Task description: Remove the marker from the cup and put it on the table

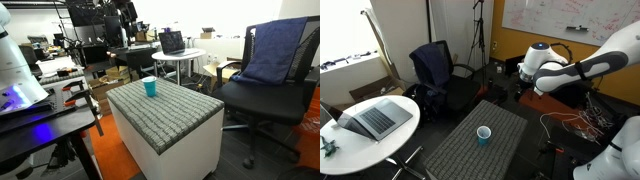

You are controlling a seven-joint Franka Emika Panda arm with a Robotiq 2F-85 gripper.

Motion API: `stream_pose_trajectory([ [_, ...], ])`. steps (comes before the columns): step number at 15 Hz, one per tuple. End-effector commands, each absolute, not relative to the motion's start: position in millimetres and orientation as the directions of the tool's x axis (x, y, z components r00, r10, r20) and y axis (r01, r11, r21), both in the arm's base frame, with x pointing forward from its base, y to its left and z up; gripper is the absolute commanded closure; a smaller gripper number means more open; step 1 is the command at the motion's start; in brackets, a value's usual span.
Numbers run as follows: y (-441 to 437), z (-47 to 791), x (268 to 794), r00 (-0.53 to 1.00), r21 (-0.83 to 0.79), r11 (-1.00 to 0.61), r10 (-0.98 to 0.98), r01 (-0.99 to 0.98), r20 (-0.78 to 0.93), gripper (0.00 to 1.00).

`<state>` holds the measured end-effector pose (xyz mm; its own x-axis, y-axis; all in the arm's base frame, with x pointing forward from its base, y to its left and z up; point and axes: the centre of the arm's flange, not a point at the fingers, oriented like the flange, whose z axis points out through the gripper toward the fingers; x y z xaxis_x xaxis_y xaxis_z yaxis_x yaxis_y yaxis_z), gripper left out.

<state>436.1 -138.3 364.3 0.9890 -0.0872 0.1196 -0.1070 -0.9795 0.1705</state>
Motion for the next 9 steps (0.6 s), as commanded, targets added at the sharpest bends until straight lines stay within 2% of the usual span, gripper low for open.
stream_pose_trajectory([
  [1,-124,345,442,0.982,0.181,-0.979,-0.06,-0.093,0.178,0.0],
  [9,-91,308,454,0.973,0.154,-0.987,-0.005,-0.042,0.231,0.0],
])
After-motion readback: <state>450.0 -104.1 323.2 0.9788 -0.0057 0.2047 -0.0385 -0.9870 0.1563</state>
